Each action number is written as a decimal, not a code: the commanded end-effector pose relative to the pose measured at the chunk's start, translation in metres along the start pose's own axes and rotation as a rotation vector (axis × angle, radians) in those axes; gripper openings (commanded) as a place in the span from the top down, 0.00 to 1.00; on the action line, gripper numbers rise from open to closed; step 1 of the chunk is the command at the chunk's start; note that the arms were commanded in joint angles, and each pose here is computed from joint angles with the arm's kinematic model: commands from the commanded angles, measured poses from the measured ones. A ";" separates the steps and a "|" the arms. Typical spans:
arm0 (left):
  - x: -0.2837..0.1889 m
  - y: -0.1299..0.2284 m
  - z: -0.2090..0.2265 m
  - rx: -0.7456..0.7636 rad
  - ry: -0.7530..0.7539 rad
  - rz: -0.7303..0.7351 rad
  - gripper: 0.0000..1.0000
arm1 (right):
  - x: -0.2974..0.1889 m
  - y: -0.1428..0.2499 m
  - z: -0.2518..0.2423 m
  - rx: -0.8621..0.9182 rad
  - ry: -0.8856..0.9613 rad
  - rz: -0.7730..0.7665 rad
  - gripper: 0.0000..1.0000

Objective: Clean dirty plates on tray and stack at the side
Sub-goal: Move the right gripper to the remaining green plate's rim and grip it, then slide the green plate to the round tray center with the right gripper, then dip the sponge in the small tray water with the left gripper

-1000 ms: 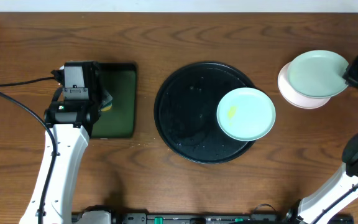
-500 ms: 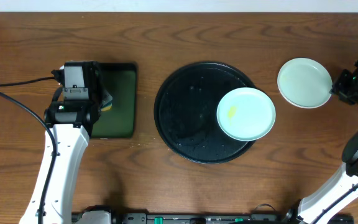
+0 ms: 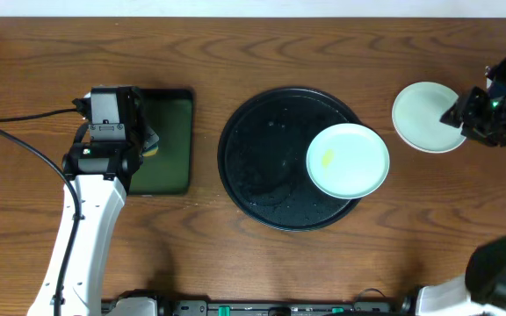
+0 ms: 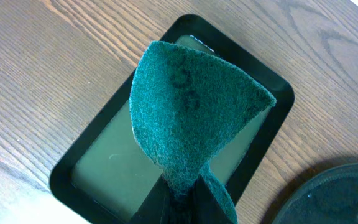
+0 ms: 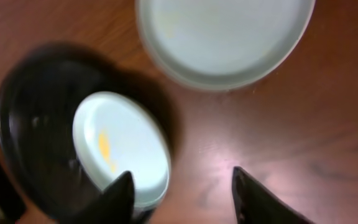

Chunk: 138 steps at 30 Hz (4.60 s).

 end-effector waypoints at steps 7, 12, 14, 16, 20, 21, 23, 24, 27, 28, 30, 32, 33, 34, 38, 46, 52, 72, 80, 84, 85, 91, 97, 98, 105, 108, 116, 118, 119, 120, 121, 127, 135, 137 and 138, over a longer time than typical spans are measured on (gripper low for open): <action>0.003 0.001 0.002 0.003 -0.005 0.008 0.92 | 0.055 0.053 0.030 -0.058 0.158 0.122 0.33; 0.003 0.004 -0.001 0.004 0.028 0.035 0.93 | 0.099 0.075 0.026 -0.033 0.165 0.162 0.36; 0.003 0.004 -0.001 0.004 0.028 0.035 0.93 | 0.111 0.080 0.025 -0.031 0.154 0.157 0.32; 0.003 0.004 -0.001 0.004 0.028 0.035 0.92 | 0.123 0.085 0.025 -0.034 0.119 0.155 0.27; 0.003 0.004 -0.001 0.003 0.029 0.035 0.93 | 0.137 0.094 0.024 -0.037 0.076 0.160 0.30; 0.003 0.004 -0.001 0.003 0.029 0.035 0.92 | 0.140 0.095 0.023 -0.033 0.076 0.158 0.33; 0.003 0.004 -0.001 0.003 0.029 0.034 0.92 | 0.145 0.097 0.022 -0.035 0.072 0.146 0.41; 0.003 0.004 -0.001 0.003 0.029 0.034 0.92 | 0.147 0.097 0.021 -0.036 0.070 0.140 0.46; 0.003 0.004 -0.001 0.003 0.029 0.034 0.92 | 0.152 0.096 0.021 -0.042 0.062 0.112 0.52; 0.003 0.004 -0.001 0.003 0.029 0.034 0.92 | 0.152 0.094 0.021 -0.045 0.061 0.098 0.51; 0.003 0.004 -0.001 0.003 0.029 0.034 0.93 | 0.154 0.088 0.021 -0.052 0.071 0.063 0.52; 0.003 0.004 -0.001 0.003 0.029 0.034 0.92 | 0.156 0.083 0.019 -0.058 0.097 0.031 0.52; 0.003 0.004 -0.001 0.003 0.029 0.034 0.93 | 0.157 0.081 0.019 -0.060 0.104 0.019 0.51; 0.003 0.004 -0.001 0.003 0.029 0.034 0.93 | 0.159 0.080 0.018 -0.062 0.111 0.012 0.51; 0.003 0.004 -0.001 0.003 0.029 0.034 0.92 | 0.166 0.077 0.017 -0.080 0.116 0.016 0.49; 0.003 0.003 -0.002 0.002 0.033 0.029 0.92 | 0.168 0.078 0.021 -0.097 0.112 0.017 0.62; 0.003 0.003 -0.002 0.002 0.033 0.029 0.92 | 0.169 0.081 0.028 -0.115 0.092 0.028 0.98; 0.008 0.004 -0.002 0.000 0.039 0.021 0.93 | 0.168 0.094 0.136 -0.315 -0.073 -0.023 0.99; 0.047 0.010 -0.014 -0.006 0.076 0.074 0.92 | 0.201 0.100 0.139 -0.302 -0.080 0.043 0.99; 0.075 0.015 -0.018 -0.014 0.053 0.098 0.92 | 0.213 0.104 0.141 -0.299 -0.121 0.090 0.99; 0.080 0.016 -0.018 -0.013 0.042 0.100 0.92 | 0.215 0.105 0.140 -0.299 -0.116 0.098 0.99; 0.119 0.028 -0.008 0.000 -0.069 0.133 0.93 | 0.221 0.108 0.138 -0.301 -0.105 0.118 0.99; 0.150 0.038 0.009 -0.018 -0.142 0.196 0.93 | 0.221 0.109 0.139 -0.312 -0.106 0.117 0.99; 0.155 0.041 0.012 -0.021 -0.147 0.213 0.92 | 0.221 0.109 0.139 -0.313 -0.107 0.117 0.99; 0.168 0.046 0.015 -0.035 -0.120 0.262 0.92 | 0.221 0.109 0.139 -0.332 -0.108 0.115 0.99; 0.160 0.038 0.012 0.009 -0.093 0.236 0.93 | 0.221 0.108 0.139 -0.336 -0.108 0.114 0.99; 0.114 0.007 -0.002 -0.019 0.025 0.110 0.93 | 0.221 0.108 0.139 -0.339 -0.110 0.112 0.99; 0.114 0.007 -0.002 -0.018 0.024 0.112 0.92 | 0.221 0.108 0.140 -0.340 -0.111 0.110 0.99; 0.116 0.009 -0.001 -0.017 0.017 0.121 0.93 | 0.221 0.108 0.140 -0.340 -0.111 0.110 0.99; 0.120 0.013 0.000 -0.014 0.006 0.138 0.93 | 0.221 0.108 0.140 -0.340 -0.111 0.110 0.99; 0.123 0.015 0.001 -0.012 -0.001 0.148 0.93 | 0.221 0.108 0.140 -0.340 -0.111 0.110 0.99; 0.150 0.035 0.010 0.002 -0.067 0.237 0.93 | 0.221 0.108 0.139 -0.340 -0.110 0.111 0.99; 0.144 0.029 0.008 0.000 -0.059 0.207 0.93 | 0.221 0.108 0.140 -0.340 -0.111 0.110 0.99; 0.131 0.020 0.005 -0.006 -0.035 0.174 0.93 | 0.221 0.108 0.140 -0.340 -0.111 0.111 0.99; 0.123 0.016 0.003 -0.010 -0.020 0.154 0.92 | 0.221 0.108 0.140 -0.340 -0.111 0.111 0.99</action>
Point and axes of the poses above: each gripper's point midway between its finger pads, its own x axis out along the fingers, its own z axis along the line the jaws close on, y = z × x, the point moved 9 cm from there along -x, back along the fingers, and after that the axes turned 5 degrees about -x, right-handed, at the moved point
